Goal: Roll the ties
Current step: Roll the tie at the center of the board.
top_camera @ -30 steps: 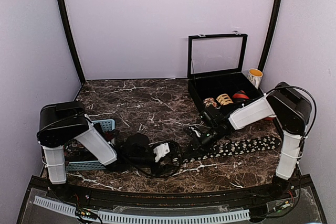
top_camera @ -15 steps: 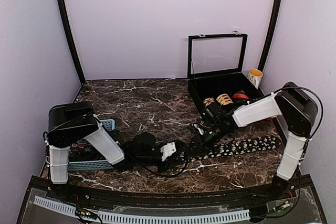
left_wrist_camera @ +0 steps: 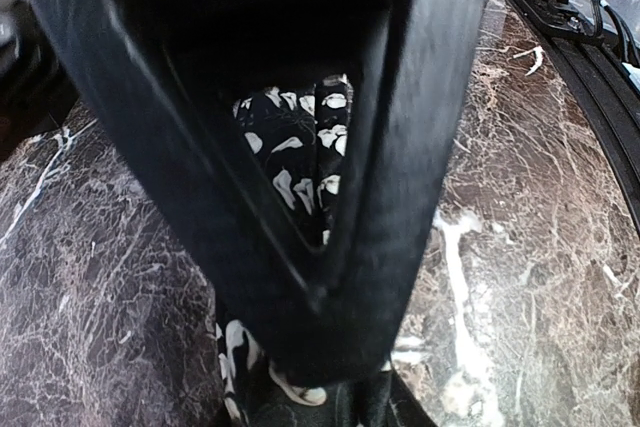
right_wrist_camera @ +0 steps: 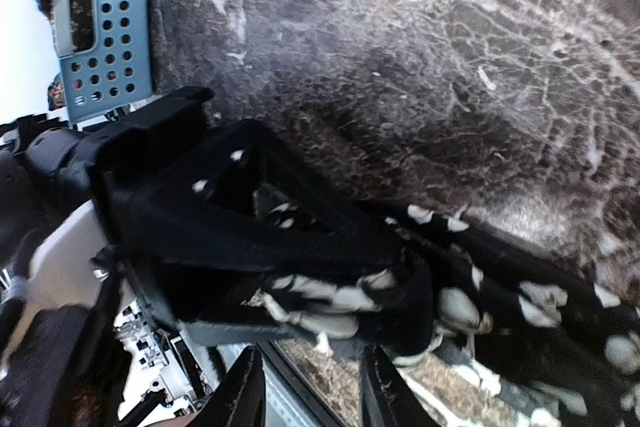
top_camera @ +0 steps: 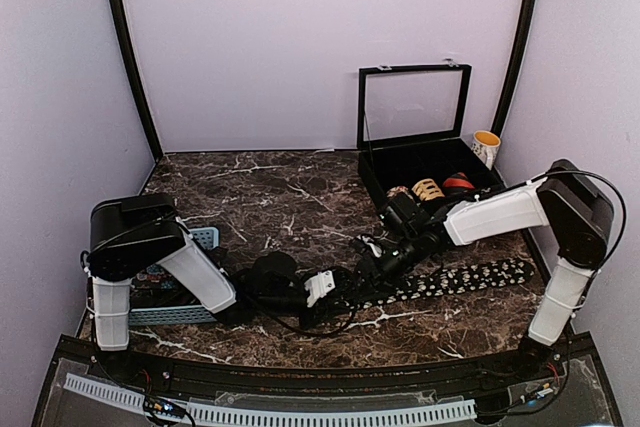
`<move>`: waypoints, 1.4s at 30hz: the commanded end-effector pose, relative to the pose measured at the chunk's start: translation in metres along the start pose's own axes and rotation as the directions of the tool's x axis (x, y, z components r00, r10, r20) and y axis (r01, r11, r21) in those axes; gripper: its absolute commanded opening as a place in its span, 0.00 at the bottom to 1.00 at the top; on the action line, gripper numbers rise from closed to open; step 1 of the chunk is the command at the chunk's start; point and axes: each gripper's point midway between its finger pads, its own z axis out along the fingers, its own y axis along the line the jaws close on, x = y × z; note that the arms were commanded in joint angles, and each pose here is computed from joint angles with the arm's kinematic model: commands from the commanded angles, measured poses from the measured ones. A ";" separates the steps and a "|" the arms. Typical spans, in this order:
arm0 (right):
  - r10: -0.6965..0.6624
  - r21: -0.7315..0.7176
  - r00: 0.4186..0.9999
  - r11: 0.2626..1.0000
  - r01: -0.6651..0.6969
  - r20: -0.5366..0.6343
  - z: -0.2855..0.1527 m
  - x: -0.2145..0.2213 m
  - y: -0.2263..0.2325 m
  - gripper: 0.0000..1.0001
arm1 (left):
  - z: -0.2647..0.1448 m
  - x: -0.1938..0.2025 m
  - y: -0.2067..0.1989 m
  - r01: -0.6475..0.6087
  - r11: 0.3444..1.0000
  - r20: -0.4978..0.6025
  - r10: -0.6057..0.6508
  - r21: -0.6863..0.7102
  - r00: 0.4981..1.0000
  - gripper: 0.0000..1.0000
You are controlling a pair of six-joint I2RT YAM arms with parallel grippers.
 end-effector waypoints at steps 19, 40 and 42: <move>0.027 0.080 1.000 0.996 -0.027 0.000 0.002 -0.009 -0.029 0.00 | -0.009 0.069 -0.019 0.081 0.995 -0.249 -0.065 0.053 0.966 0.30; -0.026 0.074 0.997 0.997 0.031 -0.070 0.030 -0.006 -0.014 0.34 | -0.004 0.066 -0.018 0.102 0.993 -0.245 -0.086 0.054 0.966 0.30; -0.020 0.092 0.997 0.995 0.026 -0.075 0.032 -0.003 -0.018 0.26 | -0.003 0.065 -0.018 0.105 0.993 -0.246 -0.088 0.054 0.965 0.30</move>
